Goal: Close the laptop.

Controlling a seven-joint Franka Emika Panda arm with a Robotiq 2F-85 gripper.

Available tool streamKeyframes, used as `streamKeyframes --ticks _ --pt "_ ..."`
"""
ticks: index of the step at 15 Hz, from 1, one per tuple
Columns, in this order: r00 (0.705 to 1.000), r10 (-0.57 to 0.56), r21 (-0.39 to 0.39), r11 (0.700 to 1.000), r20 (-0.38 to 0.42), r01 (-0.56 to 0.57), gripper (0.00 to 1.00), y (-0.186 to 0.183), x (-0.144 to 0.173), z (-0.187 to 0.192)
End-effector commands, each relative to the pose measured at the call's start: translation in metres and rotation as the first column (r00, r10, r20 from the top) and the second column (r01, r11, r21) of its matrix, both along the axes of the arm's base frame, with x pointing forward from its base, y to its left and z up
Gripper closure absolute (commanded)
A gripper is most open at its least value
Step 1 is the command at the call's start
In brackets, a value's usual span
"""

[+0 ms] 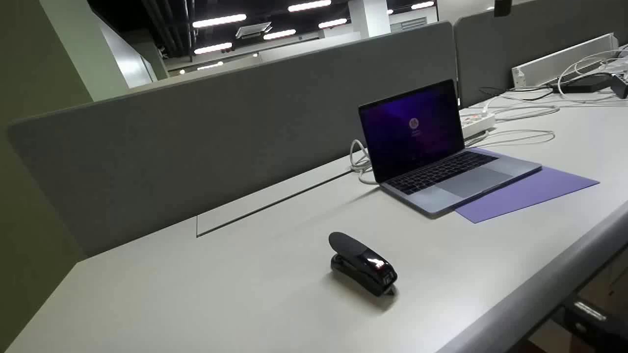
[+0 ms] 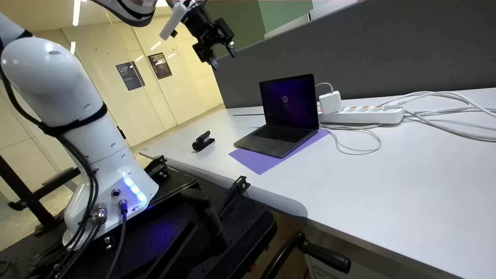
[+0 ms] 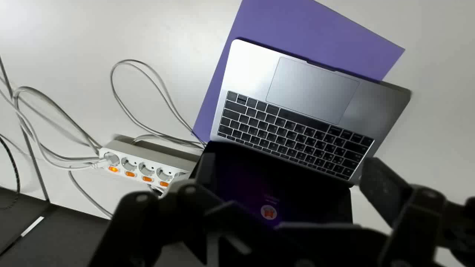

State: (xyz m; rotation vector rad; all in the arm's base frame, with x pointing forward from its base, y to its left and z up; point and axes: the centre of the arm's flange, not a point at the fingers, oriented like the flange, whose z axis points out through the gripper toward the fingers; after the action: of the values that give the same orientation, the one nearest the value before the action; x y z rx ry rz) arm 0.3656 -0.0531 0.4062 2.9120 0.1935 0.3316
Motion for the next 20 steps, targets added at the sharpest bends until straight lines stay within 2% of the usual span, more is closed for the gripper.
streamKeyframes --ticks 1,18,20 --pt "1.000 0.000 0.000 1.000 0.000 0.000 0.00 0.000 0.000 0.000" --pt "1.000 0.000 0.000 1.000 0.000 0.000 0.00 0.000 0.000 0.000" --pt "0.998 -0.029 -0.015 0.999 0.051 0.030 0.00 -0.007 0.013 0.006"
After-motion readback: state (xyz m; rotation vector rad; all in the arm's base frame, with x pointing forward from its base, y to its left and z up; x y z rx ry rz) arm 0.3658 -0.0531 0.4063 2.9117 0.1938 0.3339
